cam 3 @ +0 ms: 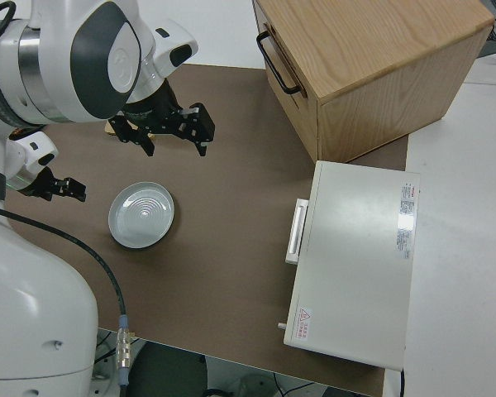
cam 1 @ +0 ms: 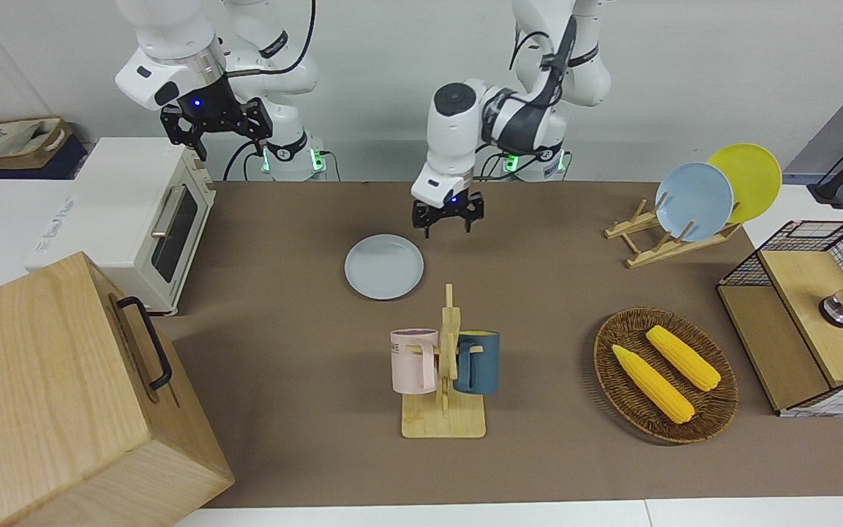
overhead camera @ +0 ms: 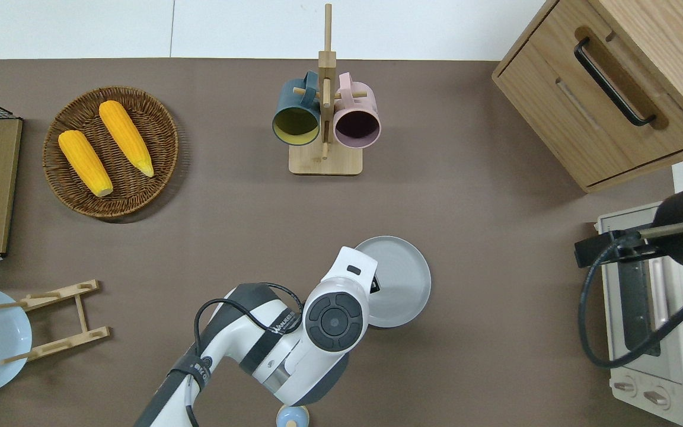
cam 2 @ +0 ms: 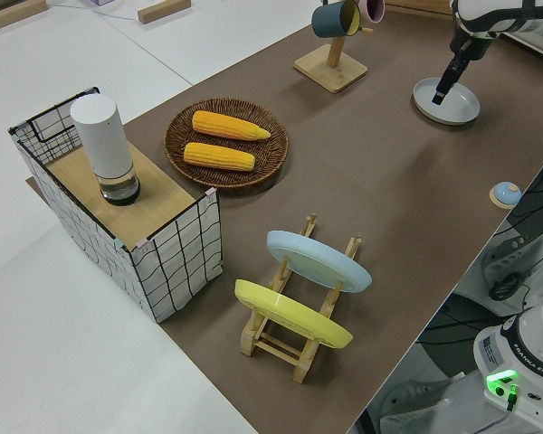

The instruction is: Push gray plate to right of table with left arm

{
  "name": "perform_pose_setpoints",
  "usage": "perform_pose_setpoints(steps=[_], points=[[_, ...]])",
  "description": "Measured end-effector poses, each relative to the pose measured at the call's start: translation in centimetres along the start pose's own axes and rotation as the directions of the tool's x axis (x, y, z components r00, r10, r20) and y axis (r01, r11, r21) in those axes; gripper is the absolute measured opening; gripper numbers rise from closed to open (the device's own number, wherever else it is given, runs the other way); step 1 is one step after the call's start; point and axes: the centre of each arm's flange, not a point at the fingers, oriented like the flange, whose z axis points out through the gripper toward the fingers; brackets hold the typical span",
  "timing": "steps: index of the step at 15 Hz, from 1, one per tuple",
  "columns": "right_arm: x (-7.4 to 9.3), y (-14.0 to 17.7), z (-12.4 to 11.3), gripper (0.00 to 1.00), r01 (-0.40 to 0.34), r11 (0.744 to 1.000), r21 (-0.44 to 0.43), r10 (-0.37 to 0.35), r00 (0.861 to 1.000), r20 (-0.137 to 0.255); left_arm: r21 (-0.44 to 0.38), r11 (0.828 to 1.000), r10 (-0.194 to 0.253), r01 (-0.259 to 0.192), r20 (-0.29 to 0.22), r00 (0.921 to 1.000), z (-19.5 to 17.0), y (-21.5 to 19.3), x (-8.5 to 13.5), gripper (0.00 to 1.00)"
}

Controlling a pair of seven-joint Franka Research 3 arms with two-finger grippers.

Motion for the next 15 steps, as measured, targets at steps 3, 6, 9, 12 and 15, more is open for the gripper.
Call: perform_pose_setpoints(steps=[3,6,9,12,15], points=[[0.0,0.0,0.0,0.99,0.0,1.0,0.0,0.0,1.0,0.0,0.033,0.996,0.085,-0.087,0.055,0.9949,-4.9,-5.9,3.2,1.0],[0.0,0.0,0.0,0.99,0.0,1.0,0.0,0.0,1.0,0.0,0.036,0.989,0.141,-0.145,0.095,0.9855,-7.8,-10.8,5.8,1.0],[0.0,0.0,0.0,0.99,0.0,1.0,0.0,0.0,1.0,0.0,0.027,0.983,0.179,-0.184,0.121,0.9763,-10.8,-15.6,8.1,1.0],[0.0,0.0,0.0,0.99,0.0,1.0,0.0,0.0,1.0,0.0,0.019,0.988,0.149,-0.153,0.121,0.9814,-14.8,-20.2,9.6,1.0],[0.0,0.0,0.0,0.99,0.0,1.0,0.0,0.0,1.0,0.0,0.011,0.993,0.119,-0.121,0.091,0.9887,-17.8,-23.1,10.4,1.0]])
